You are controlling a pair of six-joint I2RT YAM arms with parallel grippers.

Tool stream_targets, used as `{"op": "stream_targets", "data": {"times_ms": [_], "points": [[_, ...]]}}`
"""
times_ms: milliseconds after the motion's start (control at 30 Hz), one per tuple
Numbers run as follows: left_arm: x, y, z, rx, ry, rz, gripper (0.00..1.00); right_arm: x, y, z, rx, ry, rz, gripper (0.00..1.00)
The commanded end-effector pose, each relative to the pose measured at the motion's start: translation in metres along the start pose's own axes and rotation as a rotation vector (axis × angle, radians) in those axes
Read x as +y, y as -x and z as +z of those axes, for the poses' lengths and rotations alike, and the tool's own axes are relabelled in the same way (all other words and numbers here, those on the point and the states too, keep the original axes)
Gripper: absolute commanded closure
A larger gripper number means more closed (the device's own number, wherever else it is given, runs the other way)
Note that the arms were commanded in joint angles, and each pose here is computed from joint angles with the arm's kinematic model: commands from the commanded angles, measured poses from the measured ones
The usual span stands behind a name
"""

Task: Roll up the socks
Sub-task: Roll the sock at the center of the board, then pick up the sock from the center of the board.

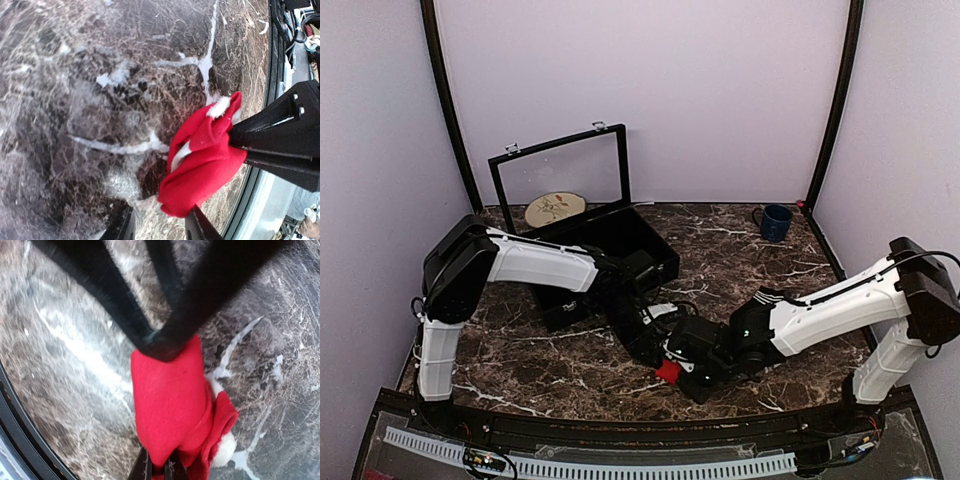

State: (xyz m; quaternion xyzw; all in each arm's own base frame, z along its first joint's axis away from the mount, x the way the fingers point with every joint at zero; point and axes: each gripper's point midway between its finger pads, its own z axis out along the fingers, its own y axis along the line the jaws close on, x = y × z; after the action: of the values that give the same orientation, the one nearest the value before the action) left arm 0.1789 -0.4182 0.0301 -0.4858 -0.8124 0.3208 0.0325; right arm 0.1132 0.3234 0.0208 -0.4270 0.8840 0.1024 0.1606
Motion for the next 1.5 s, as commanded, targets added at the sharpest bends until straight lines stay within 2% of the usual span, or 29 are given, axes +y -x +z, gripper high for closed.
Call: {"op": "stream_targets", "data": {"times_ms": [0, 267, 567, 800, 1067, 1133, 1233, 1467], "points": [[0.001, 0.0, -0.015, -0.049, 0.068, 0.0, 0.63, -0.002, -0.035, 0.009, 0.126, 0.07, 0.105, 1.0], [0.01, -0.007, -0.021, -0.116, 0.139, -0.029, 0.62, -0.003, -0.032, 0.008, 0.113, 0.145, 0.197, 1.0], [0.021, -0.009, -0.031, -0.184, 0.227, -0.048, 0.62, -0.001, -0.034, 0.009, 0.114, 0.183, 0.223, 1.0], [0.032, -0.01, -0.055, -0.329, 0.361, -0.034, 0.63, 0.002, -0.029, 0.008, 0.11, 0.259, 0.281, 1.0], [0.033, -0.009, -0.096, -0.576, 0.471, -0.038, 0.6, 0.0, -0.012, 0.004, 0.078, 0.374, 0.338, 1.0], [0.028, -0.009, -0.107, -0.647, 0.476, -0.012, 0.59, 0.002, -0.01, 0.01, 0.097, 0.403, 0.336, 1.0], [0.022, -0.014, -0.112, -0.679, 0.49, 0.038, 0.58, 0.006, -0.002, 0.017, 0.117, 0.469, 0.34, 1.0], [-0.006, -0.018, -0.096, -0.593, 0.541, 0.291, 0.56, 0.014, 0.017, 0.023, 0.125, 0.584, 0.376, 1.0]]}}
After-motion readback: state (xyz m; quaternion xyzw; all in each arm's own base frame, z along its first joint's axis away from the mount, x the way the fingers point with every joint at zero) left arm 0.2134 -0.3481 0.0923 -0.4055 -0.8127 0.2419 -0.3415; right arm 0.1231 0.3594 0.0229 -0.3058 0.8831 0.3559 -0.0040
